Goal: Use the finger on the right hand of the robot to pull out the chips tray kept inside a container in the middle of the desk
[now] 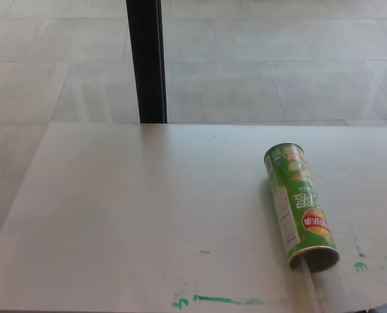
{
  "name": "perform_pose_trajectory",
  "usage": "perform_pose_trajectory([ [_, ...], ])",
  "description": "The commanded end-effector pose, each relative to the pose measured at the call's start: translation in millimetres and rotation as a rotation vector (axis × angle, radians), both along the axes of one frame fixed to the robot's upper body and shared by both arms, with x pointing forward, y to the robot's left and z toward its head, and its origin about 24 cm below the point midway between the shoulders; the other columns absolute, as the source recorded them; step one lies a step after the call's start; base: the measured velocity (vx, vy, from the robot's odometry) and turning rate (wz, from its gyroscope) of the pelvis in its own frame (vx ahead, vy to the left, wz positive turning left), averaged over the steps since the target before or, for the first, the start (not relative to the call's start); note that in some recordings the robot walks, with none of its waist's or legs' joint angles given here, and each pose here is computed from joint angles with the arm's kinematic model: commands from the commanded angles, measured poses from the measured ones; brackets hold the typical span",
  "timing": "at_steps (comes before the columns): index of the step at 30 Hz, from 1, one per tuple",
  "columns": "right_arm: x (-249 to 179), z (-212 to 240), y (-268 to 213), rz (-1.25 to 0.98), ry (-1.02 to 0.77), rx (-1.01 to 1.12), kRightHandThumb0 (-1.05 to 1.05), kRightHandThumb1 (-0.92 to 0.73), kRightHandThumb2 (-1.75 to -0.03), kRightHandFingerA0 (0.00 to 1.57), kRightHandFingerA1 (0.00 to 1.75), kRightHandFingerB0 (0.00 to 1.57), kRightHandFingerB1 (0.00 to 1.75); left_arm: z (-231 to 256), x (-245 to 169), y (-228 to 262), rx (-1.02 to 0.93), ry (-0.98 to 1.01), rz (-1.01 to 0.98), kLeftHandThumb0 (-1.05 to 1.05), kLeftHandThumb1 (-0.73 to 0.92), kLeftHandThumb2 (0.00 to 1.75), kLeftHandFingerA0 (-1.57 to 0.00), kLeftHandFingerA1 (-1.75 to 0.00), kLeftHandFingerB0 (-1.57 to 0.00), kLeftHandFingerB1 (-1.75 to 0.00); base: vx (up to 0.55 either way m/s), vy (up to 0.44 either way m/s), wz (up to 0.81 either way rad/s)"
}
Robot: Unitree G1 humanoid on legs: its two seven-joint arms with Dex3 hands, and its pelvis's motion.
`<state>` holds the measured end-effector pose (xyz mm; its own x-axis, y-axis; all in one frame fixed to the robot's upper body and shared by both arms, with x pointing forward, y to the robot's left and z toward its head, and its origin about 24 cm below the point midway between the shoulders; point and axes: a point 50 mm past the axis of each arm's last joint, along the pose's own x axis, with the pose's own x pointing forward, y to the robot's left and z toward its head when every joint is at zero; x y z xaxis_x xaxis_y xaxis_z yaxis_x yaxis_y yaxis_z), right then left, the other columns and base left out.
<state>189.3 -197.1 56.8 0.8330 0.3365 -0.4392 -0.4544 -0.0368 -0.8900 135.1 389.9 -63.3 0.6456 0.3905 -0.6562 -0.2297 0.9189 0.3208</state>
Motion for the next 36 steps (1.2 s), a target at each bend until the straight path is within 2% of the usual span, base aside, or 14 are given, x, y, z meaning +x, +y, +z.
perform_pose_trajectory([
  [1,-11,-5,-1,0.024,0.043,-0.004,-0.21,-0.57,-0.57,0.91,1.1,0.6,0.47,7,0,7,0.021,-0.016,-0.003,-0.45,0.7,0.6,-0.62,-0.68,-0.53,-0.47,0.0,0.0,0.0],
  [14,-17,-2,-1,0.029,0.027,0.004,-0.21,-0.55,-0.56,0.91,1.09,0.52,0.46,6,-2,8,0.033,0.001,-0.005,-0.44,0.7,0.61,-0.61,-0.63,-0.53,-0.46,0.0,0.0,0.0],
  [16,-13,0,-1,0.022,0.001,0.014,-0.22,-0.56,-0.58,0.9,1.08,0.36,0.43,6,-1,8,0.035,0.001,-0.012,-0.45,0.7,0.61,-0.61,-0.65,-0.53,-0.46,0.0,0.0,0.0],
  [17,-10,3,-1,0.018,-0.005,0.017,-0.15,-0.37,-0.86,0.92,0.98,0.13,0.51,6,-1,7,0.033,-0.002,-0.01,-0.45,0.7,0.61,-0.61,-0.65,-0.53,-0.47,0.0,0.0,0.0],
  [18,-7,7,-1,0.014,-0.028,0.024,-0.16,-0.36,-0.84,0.95,1.0,0.02,0.46,6,-2,7,0.029,-0.004,-0.01,-0.45,0.7,0.61,-0.62,-0.66,-0.52,-0.47,0.0,0.0,0.0],
  [19,-6,9,-2,0.006,-0.063,0.028,-0.17,-0.48,-0.56,0.98,1.0,0.08,0.28,6,-2,6,0.028,-0.006,-0.01,-0.44,0.69,0.6,-0.64,-0.68,-0.54,-0.48,0.0,0.0,0.0],
  [20,-3,12,-3,-0.01,-0.086,0.05,-0.14,-0.42,-0.7,0.97,0.99,0.0,0.12,5,-2,6,0.027,-0.005,-0.007,-0.44,0.69,0.6,-0.64,-0.67,-0.54,-0.47,0.0,0.0,0.0],
  [21,2,19,-3,-0.037,-0.116,0.09,-0.16,-0.47,-0.68,1.01,1.0,0.0,0.01,5,-2,6,0.02,-0.003,0.003,-0.43,0.68,0.6,-0.64,-0.66,-0.54,-0.47,0.0,0.0,0.0],
  [29,12,38,-5,-0.057,-0.205,0.143,-0.13,-0.4,-0.68,0.95,1.01,0.0,0.14,5,-4,8,0.033,0.004,-0.002,-0.43,0.7,0.6,-0.62,-0.65,-0.53,-0.47,0.0,0.0,0.0],
  [30,10,44,-6,-0.054,-0.201,0.141,-0.12,-0.43,-0.54,0.96,1.05,0.0,0.15,5,-5,8,0.029,0.004,-0.004,-0.42,0.7,0.61,-0.61,-0.65,-0.52,-0.47,0.0,0.0,0.0],
  [32,4,48,-7,-0.056,-0.186,0.153,-0.12,-0.44,-0.53,0.97,1.06,0.0,0.15,5,-4,8,0.028,0.006,0.005,-0.43,0.7,0.61,-0.62,-0.66,-0.53,-0.47,0.0,0.0,0.0],
  [34,2,50,-8,-0.056,-0.173,0.155,-0.14,-0.43,-0.68,0.94,1.06,0.0,0.08,4,-5,7,0.027,0.01,0.005,-0.44,0.69,0.6,-0.63,-0.66,-0.54,-0.47,0.0,0.0,0.0],
  [35,-1,52,-9,-0.059,-0.156,0.149,-0.11,-0.45,-0.56,0.95,1.07,0.0,0.11,3,-5,7,0.03,0.017,0.004,-0.44,0.69,0.6,-0.63,-0.65,-0.54,-0.47,0.0,0.0,0.0],
  [36,-6,55,-13,-0.074,-0.137,0.14,-0.14,-0.44,-0.68,0.91,1.09,0.0,0.05,3,-6,6,0.031,0.018,-0.002,-0.45,0.69,0.6,-0.63,-0.66,-0.54,-0.47,0.0,0.0,0.0],
])
